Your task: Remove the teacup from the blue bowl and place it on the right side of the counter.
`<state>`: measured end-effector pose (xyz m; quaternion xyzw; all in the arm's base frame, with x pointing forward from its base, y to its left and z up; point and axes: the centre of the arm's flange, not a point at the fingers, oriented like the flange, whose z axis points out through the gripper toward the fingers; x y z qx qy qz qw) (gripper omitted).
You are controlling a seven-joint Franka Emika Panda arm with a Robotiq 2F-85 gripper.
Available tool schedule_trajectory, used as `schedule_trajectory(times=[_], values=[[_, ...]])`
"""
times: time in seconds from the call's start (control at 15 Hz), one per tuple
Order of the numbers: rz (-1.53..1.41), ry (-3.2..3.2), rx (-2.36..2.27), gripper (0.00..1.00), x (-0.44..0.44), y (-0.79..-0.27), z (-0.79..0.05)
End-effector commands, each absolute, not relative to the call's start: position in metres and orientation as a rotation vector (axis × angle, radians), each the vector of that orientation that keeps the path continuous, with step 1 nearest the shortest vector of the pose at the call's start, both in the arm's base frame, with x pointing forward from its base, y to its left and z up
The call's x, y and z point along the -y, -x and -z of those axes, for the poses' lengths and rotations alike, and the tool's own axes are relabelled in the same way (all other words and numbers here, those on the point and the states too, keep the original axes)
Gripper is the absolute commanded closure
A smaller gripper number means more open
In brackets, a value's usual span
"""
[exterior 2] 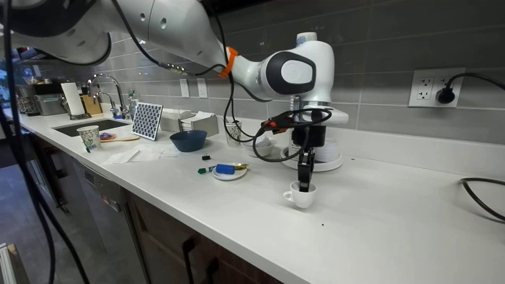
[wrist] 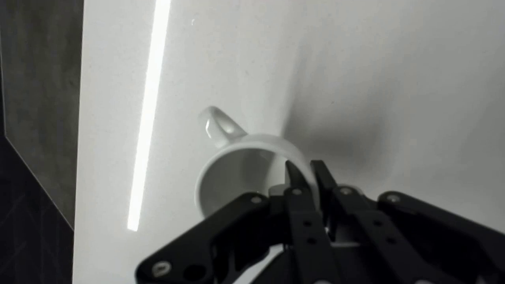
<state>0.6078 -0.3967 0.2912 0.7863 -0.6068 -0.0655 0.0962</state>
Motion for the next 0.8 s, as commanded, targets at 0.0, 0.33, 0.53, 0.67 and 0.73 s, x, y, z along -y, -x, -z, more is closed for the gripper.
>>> schedule_trajectory(times=[0.0, 0.33, 0.53, 0.67, 0.73], values=[[0.245, -2.336, 1.865, 0.98, 0.411, -0.622, -0.291], [0.279, -2.346, 1.917, 0.98, 0.415, -0.625, -0.278], [0.278, -2.346, 1.923, 0.98, 0.417, -0.627, -0.274], [0.271, -2.338, 1.929, 0.65, 0.419, -0.629, -0.274], [0.264, -2.334, 1.929, 0.64, 0.419, -0.629, -0.276]])
